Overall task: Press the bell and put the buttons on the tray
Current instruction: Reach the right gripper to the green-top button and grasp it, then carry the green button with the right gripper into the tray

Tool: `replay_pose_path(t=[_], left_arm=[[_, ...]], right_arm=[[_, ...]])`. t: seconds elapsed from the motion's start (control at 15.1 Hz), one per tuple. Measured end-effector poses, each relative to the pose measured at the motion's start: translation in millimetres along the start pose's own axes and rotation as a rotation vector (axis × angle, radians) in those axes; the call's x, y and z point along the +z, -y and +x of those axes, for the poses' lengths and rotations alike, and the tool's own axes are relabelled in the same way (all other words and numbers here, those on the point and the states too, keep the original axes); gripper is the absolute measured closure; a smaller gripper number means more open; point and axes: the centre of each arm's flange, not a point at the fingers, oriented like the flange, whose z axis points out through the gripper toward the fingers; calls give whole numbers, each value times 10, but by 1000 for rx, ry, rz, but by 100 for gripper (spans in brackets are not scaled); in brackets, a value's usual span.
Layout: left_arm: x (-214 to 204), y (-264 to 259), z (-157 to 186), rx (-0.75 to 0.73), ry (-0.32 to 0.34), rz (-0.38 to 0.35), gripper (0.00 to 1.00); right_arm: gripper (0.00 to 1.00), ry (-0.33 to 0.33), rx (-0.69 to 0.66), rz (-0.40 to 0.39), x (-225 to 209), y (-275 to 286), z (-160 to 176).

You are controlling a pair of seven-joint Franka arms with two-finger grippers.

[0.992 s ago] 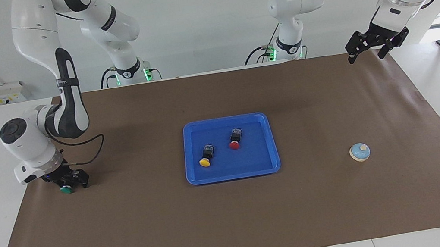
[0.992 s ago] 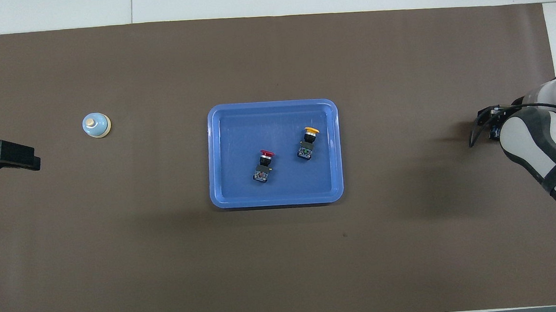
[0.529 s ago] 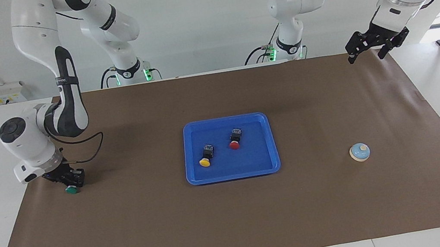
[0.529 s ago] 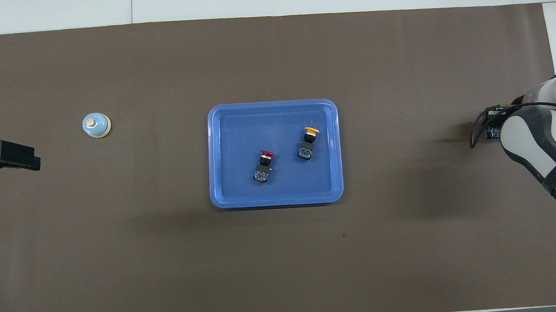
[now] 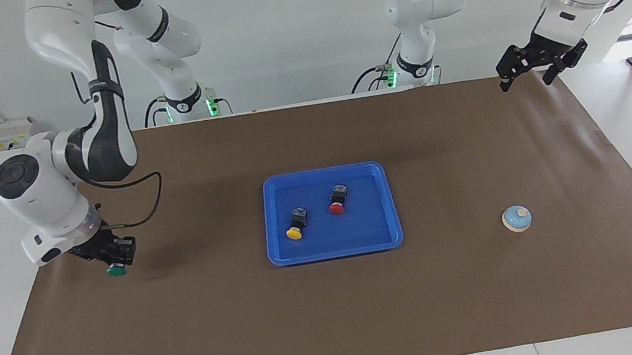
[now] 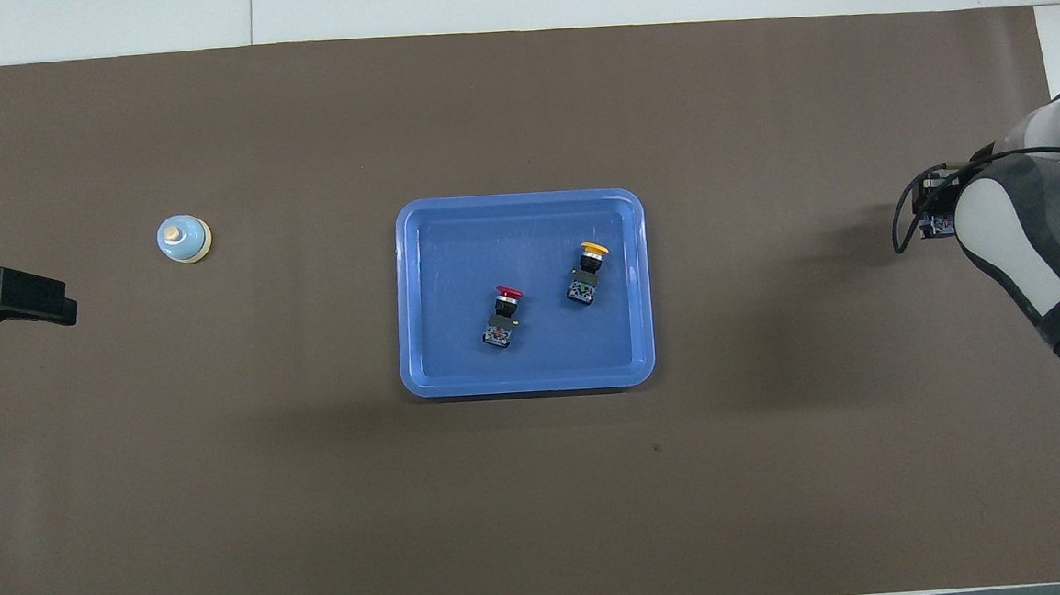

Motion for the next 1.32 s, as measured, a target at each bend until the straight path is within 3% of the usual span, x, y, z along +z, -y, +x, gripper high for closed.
replay_pose_path(t=[0.33,0.66,0.99,1.32], left_arm=[[0,0,0,0,0,0,0],[0,0,0,0,0,0,0],[0,0,0,0,0,0,0],[0,0,0,0,0,0,0]], right_arm=[[59,3,120,41,-355,1849,-226],[59,-6,163,102,-438,3587,-980],[59,-12,115,123,-84,4474,-1555],[59,-7,100,142,59,4687,-1720]])
